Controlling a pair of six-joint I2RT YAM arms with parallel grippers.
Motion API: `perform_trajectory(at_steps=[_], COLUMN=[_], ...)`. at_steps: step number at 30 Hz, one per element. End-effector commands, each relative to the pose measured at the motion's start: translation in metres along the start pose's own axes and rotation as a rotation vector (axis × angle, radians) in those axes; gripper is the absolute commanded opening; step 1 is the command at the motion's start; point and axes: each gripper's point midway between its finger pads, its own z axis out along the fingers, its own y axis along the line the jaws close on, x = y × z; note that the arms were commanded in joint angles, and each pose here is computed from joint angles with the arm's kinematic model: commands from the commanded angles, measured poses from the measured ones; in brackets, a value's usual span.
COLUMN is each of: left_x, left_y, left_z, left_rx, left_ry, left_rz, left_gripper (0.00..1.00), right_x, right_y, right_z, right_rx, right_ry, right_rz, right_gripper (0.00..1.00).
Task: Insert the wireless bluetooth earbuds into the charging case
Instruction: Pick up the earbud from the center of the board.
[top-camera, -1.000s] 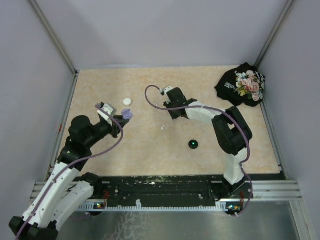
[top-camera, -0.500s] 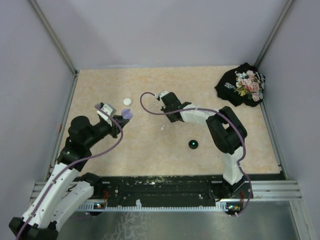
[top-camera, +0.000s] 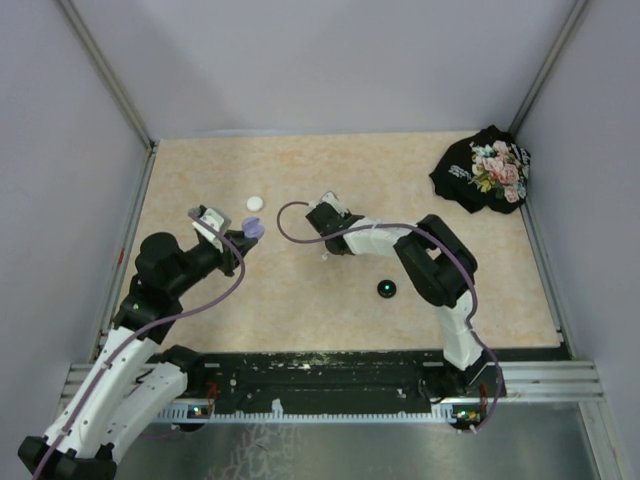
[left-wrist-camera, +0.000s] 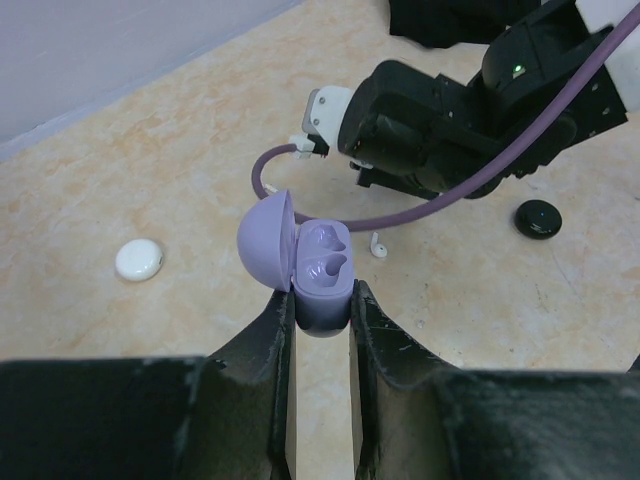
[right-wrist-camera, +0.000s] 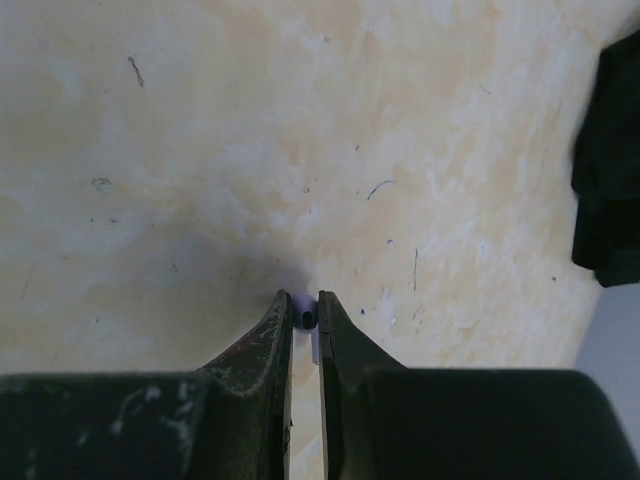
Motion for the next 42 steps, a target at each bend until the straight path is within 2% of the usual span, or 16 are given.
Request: perform_trajectory(at_steps=[1,6,8,10,20,23,29,38,42], left_x=[-0.004,-0.005,-0.005,-0.005,-0.007,-0.007,-0.007,-0.007,-0.006], left_y=[-0.001,0.000,0.000,-0.001,0.000,0.000,0.001,0.001,0.000], left_z=[-0.002,-0.003,-0.003,-0.003,-0.005,-0.005,-0.005,-0.005,-0.005], left_rx=[0.002,-0.001,-0.002,-0.001,-0.008,-0.009,-0.013,-0.010,-0.009], left_ry=[-0.020,-0.023,-0.024,-0.025,-0.032,-0.033,-0.033,-0.034,-0.029], left_rz=[-0.004,-0.005,-0.005,-0.006,-0.003,-0.005,-0.005,-0.006,-0.008], left_gripper=[0.01,0.01,0.01,0.01,0.01,0.01,0.01,0.01,0.01], right_x=[0.004,0.012,0.016,0.020,0.014,0.009,0.021,0.034,0.030], right_y=[0.003,0.037,0.052,0.065,0.079,0.075,0.071,0.072,0.076], right_z=[-0.002,-0.007,-0.009,-0.011,-0.032,-0.036,-0.035,-0.052,-0.061], right_rx=[0.159,0.116,0.071,0.020,-0.077,-0.079,-0.046,-0.082,-0.140], right_ry=[0.030,0.035,0.044,0.051,0.015,0.004,0.047,0.034,0.018], right_rz=[-0.046,-0.101,-0.116,-0.115,-0.088,-0.076,-0.053,0.018,0.037], right_gripper=[0.07,0.12,0.24,0.25,0.25,0.14,0.12,0.16,0.23])
